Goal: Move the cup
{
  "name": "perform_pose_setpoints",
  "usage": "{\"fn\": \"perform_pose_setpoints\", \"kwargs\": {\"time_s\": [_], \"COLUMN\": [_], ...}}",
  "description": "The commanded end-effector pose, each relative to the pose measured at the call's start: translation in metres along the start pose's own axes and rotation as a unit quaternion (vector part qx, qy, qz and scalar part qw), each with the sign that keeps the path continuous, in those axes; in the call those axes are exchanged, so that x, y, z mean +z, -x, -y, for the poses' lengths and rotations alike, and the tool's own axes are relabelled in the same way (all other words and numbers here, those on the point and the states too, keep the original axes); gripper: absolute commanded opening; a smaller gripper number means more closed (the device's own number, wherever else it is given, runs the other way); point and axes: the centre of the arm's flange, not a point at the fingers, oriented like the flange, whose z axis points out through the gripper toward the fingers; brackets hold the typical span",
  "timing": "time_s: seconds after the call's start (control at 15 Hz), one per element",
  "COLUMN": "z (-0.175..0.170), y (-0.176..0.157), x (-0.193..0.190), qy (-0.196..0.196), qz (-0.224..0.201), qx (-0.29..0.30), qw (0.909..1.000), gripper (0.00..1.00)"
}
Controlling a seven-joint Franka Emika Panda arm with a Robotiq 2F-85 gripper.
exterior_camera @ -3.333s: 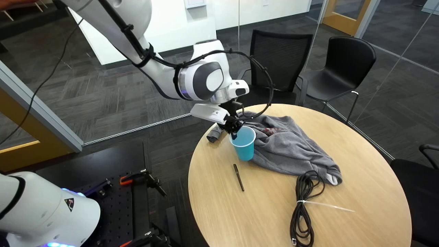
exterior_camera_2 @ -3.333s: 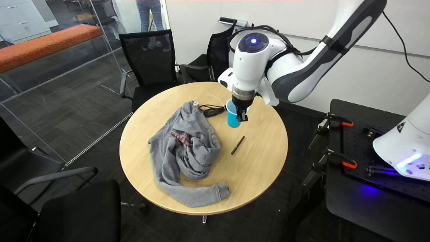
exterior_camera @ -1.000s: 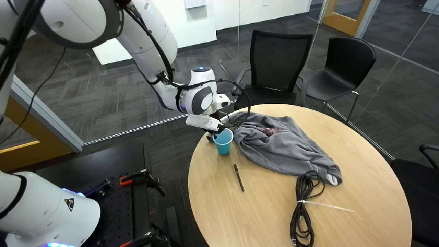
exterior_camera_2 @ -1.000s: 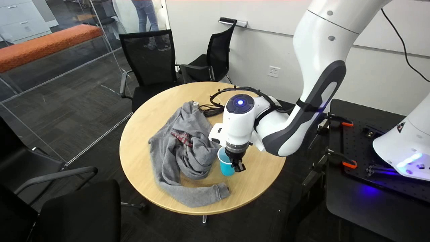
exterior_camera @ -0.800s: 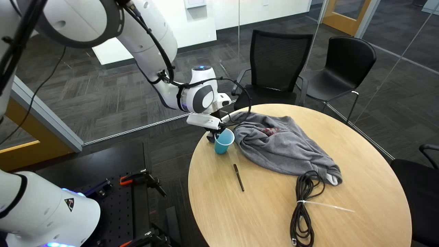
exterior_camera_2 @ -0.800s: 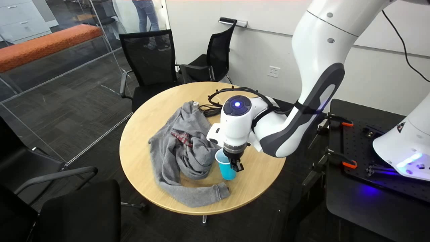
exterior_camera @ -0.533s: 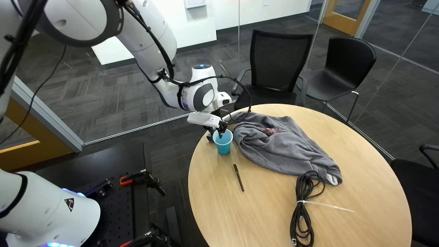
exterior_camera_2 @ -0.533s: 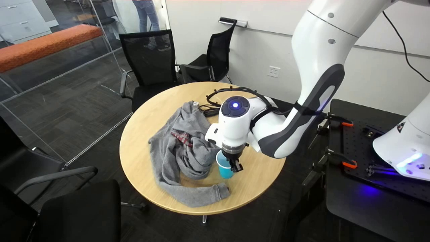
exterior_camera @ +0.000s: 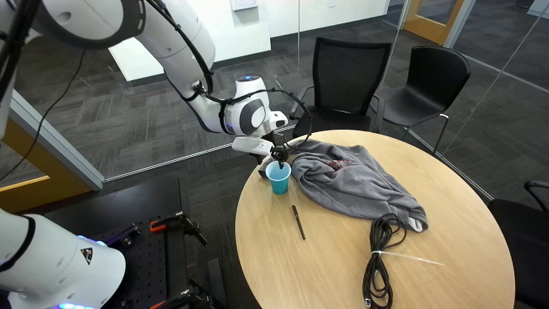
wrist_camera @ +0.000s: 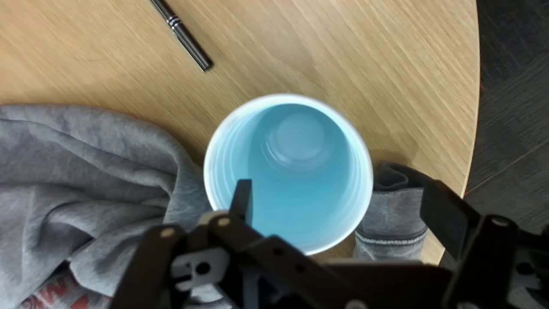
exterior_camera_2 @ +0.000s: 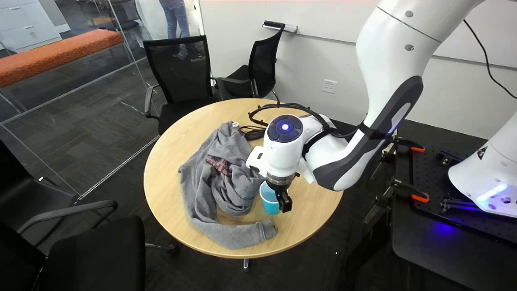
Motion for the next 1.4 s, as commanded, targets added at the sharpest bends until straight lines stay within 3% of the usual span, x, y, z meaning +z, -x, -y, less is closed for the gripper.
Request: {"fn": "perform_pose_setpoints", "kwargs": {"time_s": [0.0, 0.4, 0.93, 1.2, 1.27, 1.33], "z": [0.003, -0.015, -0.06, -0.074, -0.076, -0.078], "y": [0.021, 0.051, 0.109, 0.123, 0.106, 0.109], "x": [-0.034, -0.081, -0.133, -0.145, -0.133, -0.136], "qy": [0.025, 0.048, 0.072, 0.083, 0.077, 0.079], "qz": [-0.005, -0.016, -0.042, -0.052, -0.042, -0.044], "qx": [0.02, 0.068, 0.185, 0.204, 0.193, 0.196], "qw": [0.9995, 0.9964, 0.9791, 0.9741, 0.9773, 0.9765], "gripper": [1.0, 1.0, 1.0, 1.0, 1.0, 1.0]}}
